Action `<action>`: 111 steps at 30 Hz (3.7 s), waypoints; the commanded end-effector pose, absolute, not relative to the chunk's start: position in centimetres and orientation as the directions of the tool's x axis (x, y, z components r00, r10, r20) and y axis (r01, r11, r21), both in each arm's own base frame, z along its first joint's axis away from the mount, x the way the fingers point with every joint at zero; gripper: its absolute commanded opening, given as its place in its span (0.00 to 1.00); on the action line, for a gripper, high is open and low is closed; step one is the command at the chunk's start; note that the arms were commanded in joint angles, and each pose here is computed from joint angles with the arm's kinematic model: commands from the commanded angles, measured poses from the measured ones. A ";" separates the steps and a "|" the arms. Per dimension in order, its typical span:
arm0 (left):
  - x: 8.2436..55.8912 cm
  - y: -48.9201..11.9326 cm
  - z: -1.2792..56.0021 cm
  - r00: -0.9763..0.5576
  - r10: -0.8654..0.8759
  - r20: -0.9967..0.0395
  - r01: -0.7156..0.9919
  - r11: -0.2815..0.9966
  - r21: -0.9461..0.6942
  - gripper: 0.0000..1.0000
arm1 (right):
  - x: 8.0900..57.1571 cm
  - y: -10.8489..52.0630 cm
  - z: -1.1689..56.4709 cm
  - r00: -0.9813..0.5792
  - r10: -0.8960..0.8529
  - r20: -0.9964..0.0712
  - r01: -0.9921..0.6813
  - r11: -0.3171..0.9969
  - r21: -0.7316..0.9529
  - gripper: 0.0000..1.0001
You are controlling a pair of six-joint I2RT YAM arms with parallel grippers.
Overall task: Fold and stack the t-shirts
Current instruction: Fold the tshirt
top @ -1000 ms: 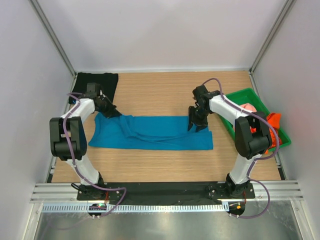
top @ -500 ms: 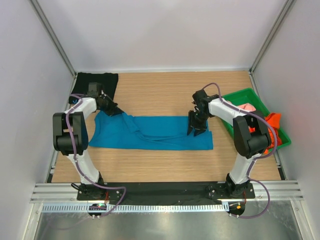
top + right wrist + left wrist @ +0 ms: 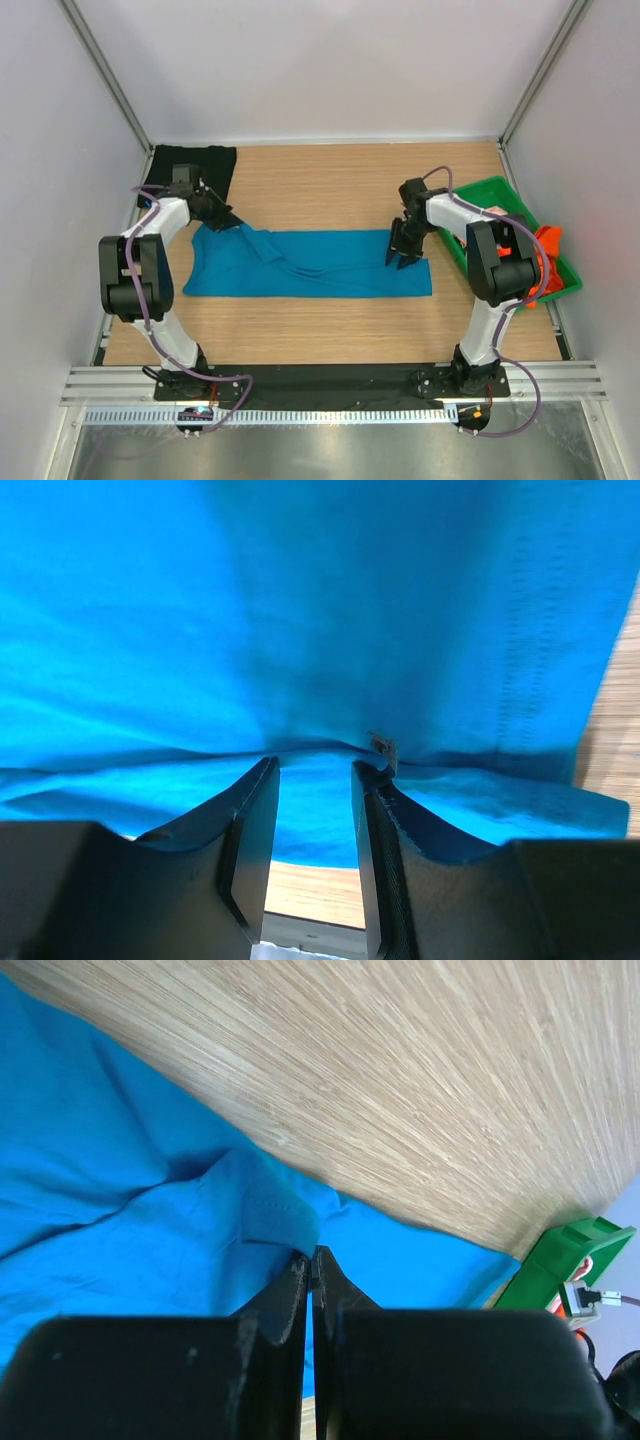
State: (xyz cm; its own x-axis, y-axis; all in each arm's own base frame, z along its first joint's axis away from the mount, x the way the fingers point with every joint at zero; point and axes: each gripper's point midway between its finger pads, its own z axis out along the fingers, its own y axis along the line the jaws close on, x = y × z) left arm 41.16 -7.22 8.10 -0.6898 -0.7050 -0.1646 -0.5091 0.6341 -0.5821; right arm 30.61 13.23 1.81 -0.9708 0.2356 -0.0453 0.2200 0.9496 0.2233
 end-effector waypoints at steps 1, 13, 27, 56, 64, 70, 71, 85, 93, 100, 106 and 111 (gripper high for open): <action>40.9 -6.3 9.7 -0.680 -0.697 -0.230 -0.485 0.662 -0.572 0.00 | 31.9 11.7 1.6 -0.957 0.275 -0.089 0.256 0.949 0.184 0.42; 41.0 -4.5 10.0 -0.654 -0.707 -0.270 -0.501 0.672 -0.546 0.00 | 31.1 11.5 1.3 -0.957 0.281 -0.078 0.264 0.948 0.177 0.43; 33.9 -1.8 11.1 -0.679 -0.650 -0.341 -0.512 0.752 -0.415 0.49 | 32.4 10.0 6.2 -0.958 0.207 -0.198 0.187 0.976 0.115 0.50; 22.8 4.5 5.8 -0.550 -0.812 -0.197 -0.806 0.578 -0.131 0.53 | 30.9 4.3 5.5 -0.969 0.172 -0.176 0.187 0.980 -0.073 0.59; 22.5 4.6 3.9 -0.533 -0.833 -0.150 -0.832 0.548 -0.082 0.55 | 30.5 4.1 5.0 -0.975 0.155 -0.159 0.169 0.982 -0.082 0.59; 22.3 4.6 2.5 -0.532 -0.838 -0.119 -0.840 0.541 -0.054 0.52 | 30.8 3.9 5.0 -0.978 0.138 -0.158 0.154 0.983 -0.095 0.59; 22.3 4.7 2.3 -0.528 -0.841 -0.121 -0.842 0.537 -0.052 0.51 | 30.8 3.8 4.9 -0.979 0.130 -0.154 0.146 0.984 -0.100 0.59; 22.8 5.2 1.7 -0.521 -0.843 -0.133 -0.845 0.532 -0.060 0.15 | 31.7 4.4 3.6 -0.981 0.129 -0.144 0.141 0.987 -0.075 0.58; 21.5 5.3 1.4 -0.496 -0.862 -0.109 -0.862 0.503 -0.058 0.00 | 31.9 4.3 3.0 -0.980 0.141 -0.142 0.153 0.985 -0.078 0.20; 19.5 6.1 0.9 -0.400 -0.911 -0.098 -0.912 0.406 -0.052 0.00 | 31.3 2.7 2.4 -0.976 0.170 -0.134 0.190 0.970 -0.152 0.01; 18.9 6.4 0.8 -0.359 -0.929 -0.088 -0.931 0.363 -0.037 0.00 | 31.1 2.4 1.9 -0.976 0.180 -0.124 0.199 0.965 -0.171 0.01; 19.5 6.3 1.4 -0.372 -0.925 -0.082 -0.923 0.378 -0.069 0.20 | 31.3 3.3 2.9 -0.978 0.166 -0.126 0.182 0.976 -0.122 0.34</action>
